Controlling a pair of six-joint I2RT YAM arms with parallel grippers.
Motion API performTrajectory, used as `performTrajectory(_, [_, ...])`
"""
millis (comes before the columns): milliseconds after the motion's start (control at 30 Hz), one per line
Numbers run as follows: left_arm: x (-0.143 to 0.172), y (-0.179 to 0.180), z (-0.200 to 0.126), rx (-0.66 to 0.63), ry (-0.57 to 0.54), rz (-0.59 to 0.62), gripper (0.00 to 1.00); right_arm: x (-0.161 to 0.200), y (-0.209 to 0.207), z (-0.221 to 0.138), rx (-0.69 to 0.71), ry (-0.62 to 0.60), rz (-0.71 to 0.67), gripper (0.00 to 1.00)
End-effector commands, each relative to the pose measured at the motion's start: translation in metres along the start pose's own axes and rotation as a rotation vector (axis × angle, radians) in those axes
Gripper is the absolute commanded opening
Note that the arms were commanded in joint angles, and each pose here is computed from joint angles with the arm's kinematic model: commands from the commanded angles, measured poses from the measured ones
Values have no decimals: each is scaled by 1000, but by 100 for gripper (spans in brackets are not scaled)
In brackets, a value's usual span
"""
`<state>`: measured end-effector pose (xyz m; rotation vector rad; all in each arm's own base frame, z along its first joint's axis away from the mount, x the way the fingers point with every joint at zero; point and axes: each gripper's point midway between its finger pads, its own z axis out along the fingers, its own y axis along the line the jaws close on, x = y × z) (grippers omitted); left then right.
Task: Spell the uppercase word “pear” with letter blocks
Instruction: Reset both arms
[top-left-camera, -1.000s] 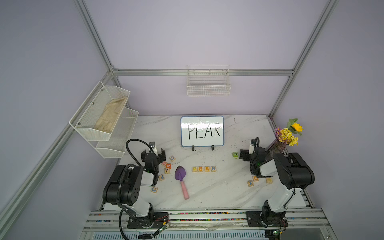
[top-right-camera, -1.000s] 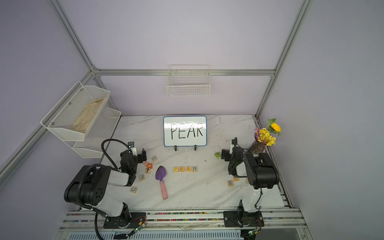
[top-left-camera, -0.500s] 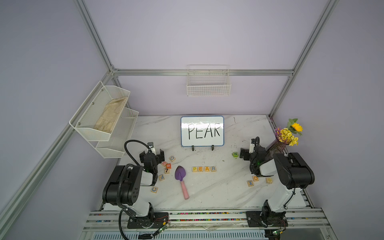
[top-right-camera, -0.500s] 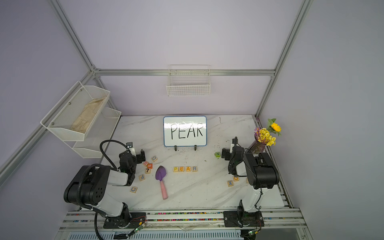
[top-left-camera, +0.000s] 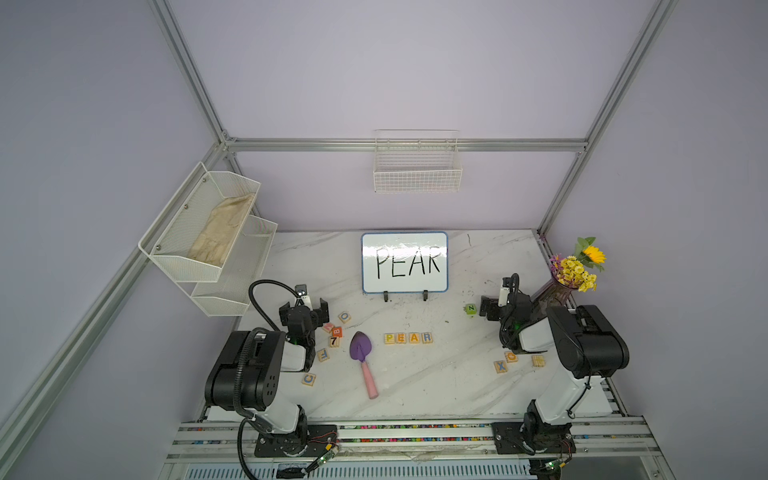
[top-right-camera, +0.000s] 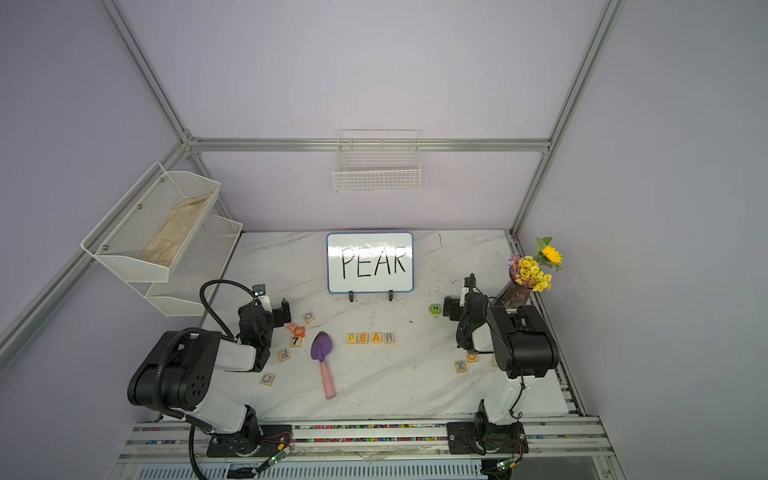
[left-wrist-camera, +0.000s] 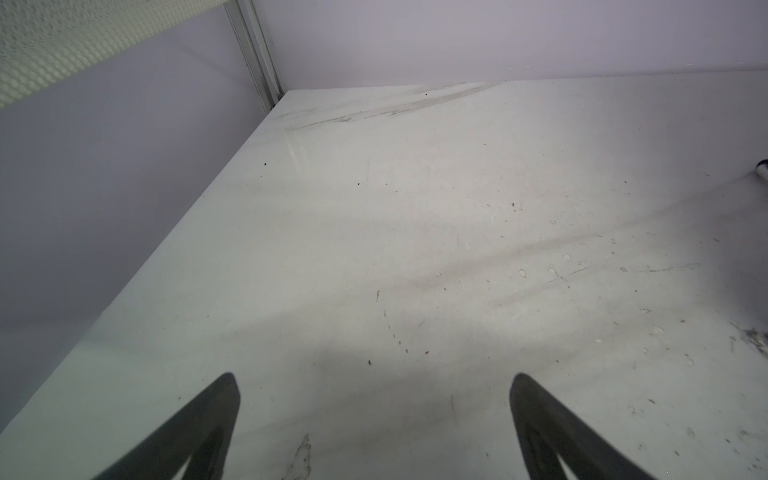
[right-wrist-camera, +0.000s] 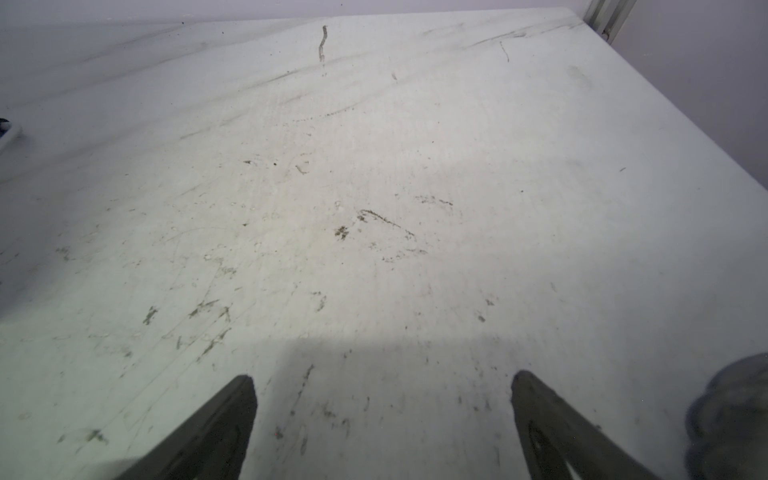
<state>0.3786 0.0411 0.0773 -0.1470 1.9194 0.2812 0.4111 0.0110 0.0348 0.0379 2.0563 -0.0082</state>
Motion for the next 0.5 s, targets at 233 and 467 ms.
performTrajectory(233, [-41, -1, 8, 4, -112, -44, 100, -7, -3, 0, 12, -25, 4, 97])
performTrajectory(467, [-41, -1, 6, 1, -104, -48, 100, -8, -3, 0, 11, -27, 4, 97])
